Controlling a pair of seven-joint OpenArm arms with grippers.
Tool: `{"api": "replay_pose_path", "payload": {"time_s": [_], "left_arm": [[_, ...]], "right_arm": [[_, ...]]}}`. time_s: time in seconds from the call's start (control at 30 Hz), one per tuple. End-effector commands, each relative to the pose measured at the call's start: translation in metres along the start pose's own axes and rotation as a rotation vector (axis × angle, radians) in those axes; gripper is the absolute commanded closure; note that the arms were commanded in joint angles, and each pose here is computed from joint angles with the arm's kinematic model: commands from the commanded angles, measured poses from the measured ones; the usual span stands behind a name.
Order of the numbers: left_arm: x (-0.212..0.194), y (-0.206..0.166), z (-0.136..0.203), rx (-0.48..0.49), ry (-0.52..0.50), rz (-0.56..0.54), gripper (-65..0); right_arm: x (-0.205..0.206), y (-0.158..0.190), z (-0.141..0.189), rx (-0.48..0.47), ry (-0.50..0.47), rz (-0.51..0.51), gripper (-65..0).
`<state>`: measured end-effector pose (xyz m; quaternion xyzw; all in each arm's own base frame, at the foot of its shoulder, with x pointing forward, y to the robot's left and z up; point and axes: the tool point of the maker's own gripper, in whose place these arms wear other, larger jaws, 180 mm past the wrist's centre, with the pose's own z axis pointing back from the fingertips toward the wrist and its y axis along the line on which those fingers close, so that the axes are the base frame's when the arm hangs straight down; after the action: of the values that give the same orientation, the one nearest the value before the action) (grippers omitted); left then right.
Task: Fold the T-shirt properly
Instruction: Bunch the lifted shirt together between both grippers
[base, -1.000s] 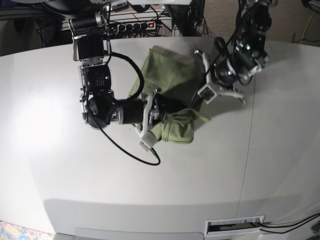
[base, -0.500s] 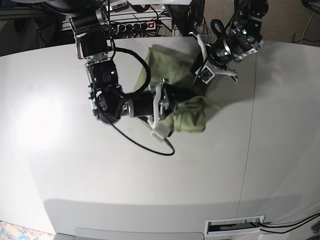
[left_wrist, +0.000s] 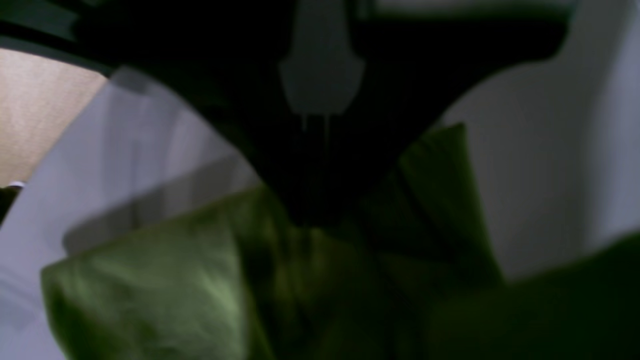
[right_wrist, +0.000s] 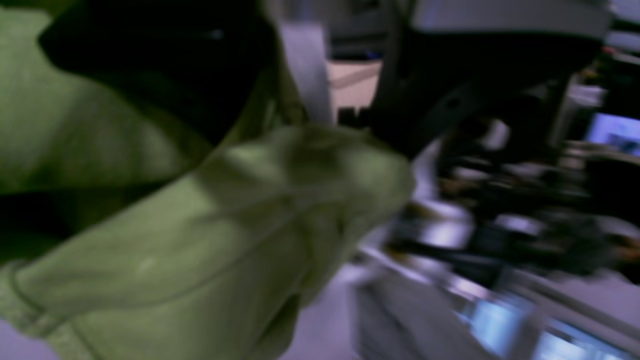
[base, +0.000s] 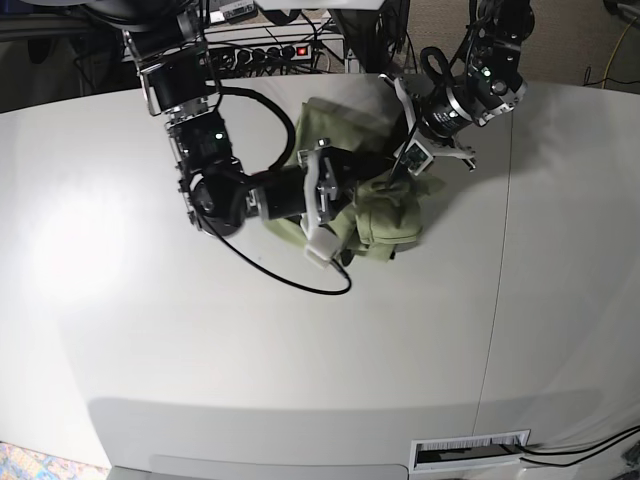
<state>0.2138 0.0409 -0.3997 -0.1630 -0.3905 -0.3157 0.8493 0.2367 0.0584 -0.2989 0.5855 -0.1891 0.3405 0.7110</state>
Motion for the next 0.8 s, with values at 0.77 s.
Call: {"api": "replay_pose_path", "payload": {"time_s": [0.77], "left_arm": [[0.009,0.003,-0.002,0.022,-0.026,-0.001,0.0]], "right_arm": [[0.016,0.016,-0.011,0.051,0.005,0.066,-30.7]]}}
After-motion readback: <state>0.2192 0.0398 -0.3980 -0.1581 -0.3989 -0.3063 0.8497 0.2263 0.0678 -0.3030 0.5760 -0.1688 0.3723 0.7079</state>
